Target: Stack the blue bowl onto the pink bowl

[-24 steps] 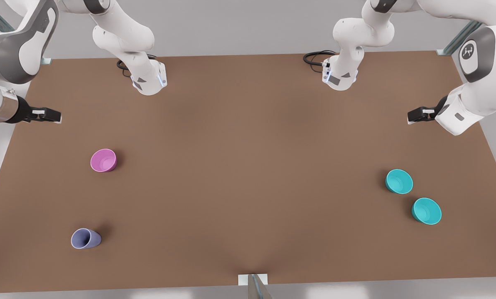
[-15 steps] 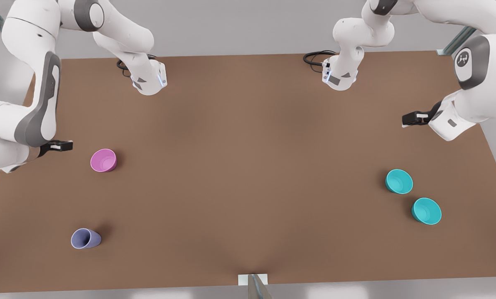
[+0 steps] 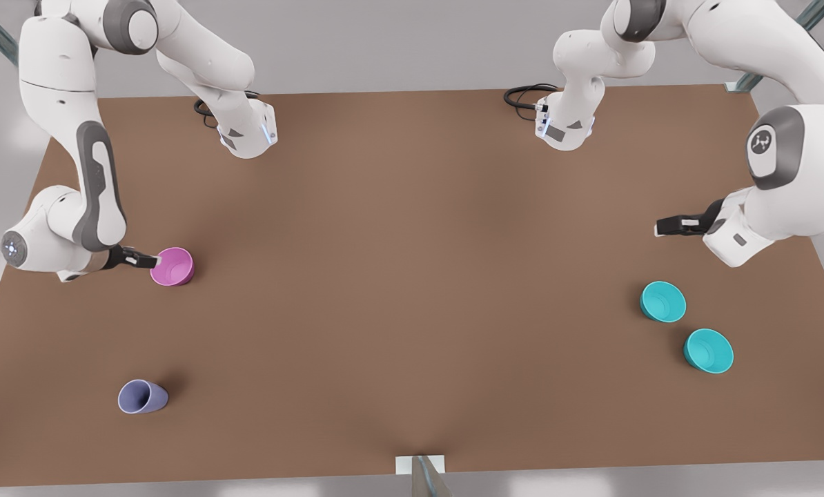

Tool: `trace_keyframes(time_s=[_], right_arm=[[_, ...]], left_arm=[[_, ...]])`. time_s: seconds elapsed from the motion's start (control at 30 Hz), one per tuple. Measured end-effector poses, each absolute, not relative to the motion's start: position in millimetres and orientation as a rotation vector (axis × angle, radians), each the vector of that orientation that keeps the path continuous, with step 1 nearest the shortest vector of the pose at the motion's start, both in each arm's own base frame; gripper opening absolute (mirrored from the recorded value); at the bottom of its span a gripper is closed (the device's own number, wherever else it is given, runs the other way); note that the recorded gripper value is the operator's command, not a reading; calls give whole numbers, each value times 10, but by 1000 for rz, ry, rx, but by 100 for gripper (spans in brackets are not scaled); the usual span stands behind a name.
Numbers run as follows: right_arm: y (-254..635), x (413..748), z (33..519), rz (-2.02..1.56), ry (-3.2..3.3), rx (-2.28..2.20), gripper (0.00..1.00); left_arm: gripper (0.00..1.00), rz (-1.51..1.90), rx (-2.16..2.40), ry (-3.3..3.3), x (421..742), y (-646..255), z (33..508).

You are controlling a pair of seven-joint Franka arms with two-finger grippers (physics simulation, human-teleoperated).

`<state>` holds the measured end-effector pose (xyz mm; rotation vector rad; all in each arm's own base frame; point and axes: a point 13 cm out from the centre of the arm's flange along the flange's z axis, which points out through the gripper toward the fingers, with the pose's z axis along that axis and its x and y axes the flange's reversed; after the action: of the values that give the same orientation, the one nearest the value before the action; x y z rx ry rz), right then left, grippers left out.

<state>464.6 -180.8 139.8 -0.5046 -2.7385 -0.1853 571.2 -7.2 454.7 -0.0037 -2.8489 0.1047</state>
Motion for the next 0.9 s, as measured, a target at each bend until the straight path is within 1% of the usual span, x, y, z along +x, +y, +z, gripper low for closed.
trace_keyframes(time_s=[0.27,0.37,0.57,0.6,0.63,0.67,0.73,0.9], right_arm=[[-1854,4551,874,-190,-2742,-592,100],[-1870,4556,765,-185,-2744,-606,100],[-1929,4507,548,-184,-2728,-635,100],[-1927,4510,538,-184,-2729,-635,73],[-1926,4514,536,-185,-2731,-634,48],[-1923,4524,538,-187,-2734,-632,33],[-1906,4555,556,-198,-2744,-620,21],[-1866,4613,657,-219,-2767,-560,21]], left_arm=[[100,90,-12,-2815,5642,-123,4463],[100,88,-9,-2806,5630,-119,4446],[100,92,-7,-2790,5517,-114,4558],[100,93,-9,-2787,5496,-121,4579],[100,95,-12,-2786,5473,-129,4612],[100,96,-12,-2783,5454,-130,4628],[100,93,-9,-2776,5436,-120,4628],[100,82,-7,-2768,5396,-88,4654]])
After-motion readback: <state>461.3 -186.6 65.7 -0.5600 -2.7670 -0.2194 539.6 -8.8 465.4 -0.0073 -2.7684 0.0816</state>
